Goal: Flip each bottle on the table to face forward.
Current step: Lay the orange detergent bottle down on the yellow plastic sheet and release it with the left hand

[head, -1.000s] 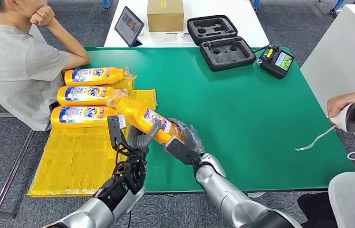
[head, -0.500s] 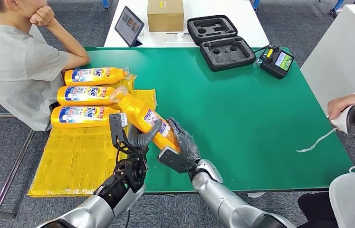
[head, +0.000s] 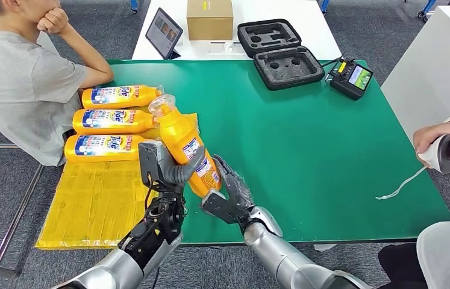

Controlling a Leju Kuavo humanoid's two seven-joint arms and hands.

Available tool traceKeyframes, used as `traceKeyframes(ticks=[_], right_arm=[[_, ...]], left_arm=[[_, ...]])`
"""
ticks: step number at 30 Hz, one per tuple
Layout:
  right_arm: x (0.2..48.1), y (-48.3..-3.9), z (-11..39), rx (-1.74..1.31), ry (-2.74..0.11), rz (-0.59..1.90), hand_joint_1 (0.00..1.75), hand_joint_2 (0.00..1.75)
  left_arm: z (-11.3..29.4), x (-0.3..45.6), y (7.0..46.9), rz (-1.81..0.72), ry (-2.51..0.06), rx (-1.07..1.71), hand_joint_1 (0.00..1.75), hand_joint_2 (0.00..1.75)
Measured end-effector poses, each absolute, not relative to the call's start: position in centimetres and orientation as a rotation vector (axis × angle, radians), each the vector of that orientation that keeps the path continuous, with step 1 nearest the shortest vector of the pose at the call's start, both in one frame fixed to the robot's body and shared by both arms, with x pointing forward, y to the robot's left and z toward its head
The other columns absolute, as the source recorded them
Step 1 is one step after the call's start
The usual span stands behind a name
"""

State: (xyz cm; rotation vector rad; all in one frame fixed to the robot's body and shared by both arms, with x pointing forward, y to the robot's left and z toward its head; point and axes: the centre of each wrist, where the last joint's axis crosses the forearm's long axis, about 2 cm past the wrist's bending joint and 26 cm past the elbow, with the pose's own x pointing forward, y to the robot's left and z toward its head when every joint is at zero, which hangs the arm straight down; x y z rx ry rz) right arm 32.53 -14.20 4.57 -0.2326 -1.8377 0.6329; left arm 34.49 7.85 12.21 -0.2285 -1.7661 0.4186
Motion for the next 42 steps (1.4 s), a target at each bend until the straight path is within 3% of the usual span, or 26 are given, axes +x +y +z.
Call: traceKeyframes(ticks=[11,21,26,32,42], right_arm=[[32.3,-14.4,4.3,-0.22,-1.818,0.593,0.0,1.75],[31.6,-14.7,3.5,-0.2,-1.784,0.532,0.0,1.75],[31.7,-14.9,3.5,-0.193,-1.779,0.502,0.0,1.75],[31.7,-15.3,3.5,-0.197,-1.778,0.497,0.0,1.75],[31.7,-15.3,3.5,-0.197,-1.782,0.497,0.0,1.75]], left_arm=[[13.0,34.4,8.7,0.538,-1.741,-0.388,1.75,1.75],[16.8,34.3,12.1,0.283,-2.203,0.231,1.75,1.75],[16.8,34.2,13.0,0.345,-2.187,0.173,1.75,1.75],[17.1,33.4,14.0,0.197,-2.307,0.42,1.75,1.75],[17.5,33.2,14.6,0.226,-2.32,0.454,1.75,1.75]])
